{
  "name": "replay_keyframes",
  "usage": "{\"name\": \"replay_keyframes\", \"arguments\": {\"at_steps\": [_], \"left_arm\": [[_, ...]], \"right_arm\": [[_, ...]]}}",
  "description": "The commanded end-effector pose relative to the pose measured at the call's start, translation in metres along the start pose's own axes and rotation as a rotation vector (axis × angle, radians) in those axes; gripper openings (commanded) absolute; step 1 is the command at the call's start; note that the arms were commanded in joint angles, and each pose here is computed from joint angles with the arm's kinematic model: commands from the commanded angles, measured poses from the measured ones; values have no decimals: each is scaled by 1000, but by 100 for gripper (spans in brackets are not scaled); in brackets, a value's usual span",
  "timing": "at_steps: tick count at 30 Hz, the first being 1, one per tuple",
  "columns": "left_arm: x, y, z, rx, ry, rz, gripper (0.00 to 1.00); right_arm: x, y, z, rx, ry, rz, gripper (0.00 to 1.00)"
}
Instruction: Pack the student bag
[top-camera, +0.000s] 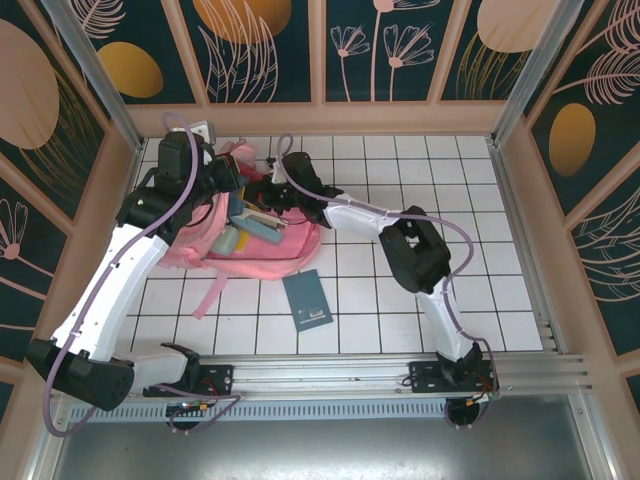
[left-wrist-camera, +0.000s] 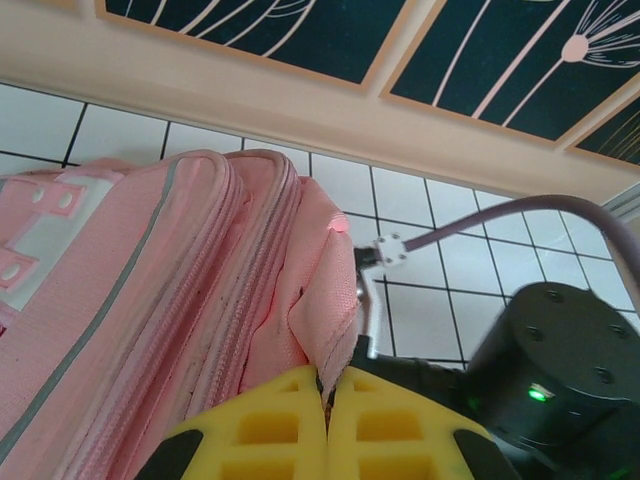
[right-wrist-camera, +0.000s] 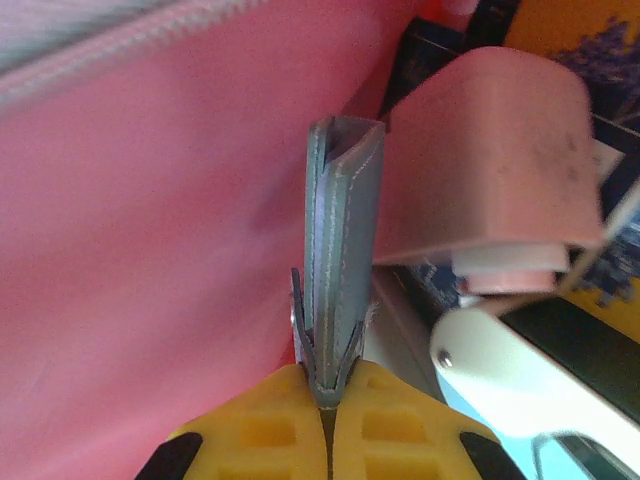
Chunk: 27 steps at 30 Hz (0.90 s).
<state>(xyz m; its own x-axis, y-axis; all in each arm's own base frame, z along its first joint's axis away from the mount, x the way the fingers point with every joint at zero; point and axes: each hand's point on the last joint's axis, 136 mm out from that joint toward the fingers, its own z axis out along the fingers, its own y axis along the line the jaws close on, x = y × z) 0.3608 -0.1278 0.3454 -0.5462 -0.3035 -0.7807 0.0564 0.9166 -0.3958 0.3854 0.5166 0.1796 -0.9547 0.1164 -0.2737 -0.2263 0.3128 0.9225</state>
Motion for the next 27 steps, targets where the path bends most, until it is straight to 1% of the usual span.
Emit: {"name": "replay_keyframes", "arguments": {"at_steps": [1, 8, 9, 11, 12, 13, 15, 22, 27], "left_arm": [[-56, -36, -33, 145, -183, 4, 0], [-54, -39, -28, 160, -165, 2, 0], [-53, -38, -27, 154, -163, 1, 0], [-52, -35, -25, 143, -163, 0, 0], [-51, -33, -25, 138, -163, -3, 0], [-51, -31, -25, 135, -165, -7, 0], [-51, -27, -25, 126, -166, -10, 0], [-54, -14, -21, 93, -168, -25, 0], [-48, -8, -7, 74, -153, -30, 0]], "right_arm": [[-2, 30, 21, -111, 1, -15, 0], [14, 31, 79, -86, 68, -62, 1], [16, 31, 84, -80, 74, -73, 6], [15, 32, 87, -69, 75, -88, 27], [14, 29, 86, -56, 73, -92, 36], [11, 27, 83, -42, 65, -100, 40], [7, 25, 75, -22, 49, -112, 44], [1, 38, 37, 4, 14, -209, 49], [4, 47, -7, 88, -14, -328, 52]]}}
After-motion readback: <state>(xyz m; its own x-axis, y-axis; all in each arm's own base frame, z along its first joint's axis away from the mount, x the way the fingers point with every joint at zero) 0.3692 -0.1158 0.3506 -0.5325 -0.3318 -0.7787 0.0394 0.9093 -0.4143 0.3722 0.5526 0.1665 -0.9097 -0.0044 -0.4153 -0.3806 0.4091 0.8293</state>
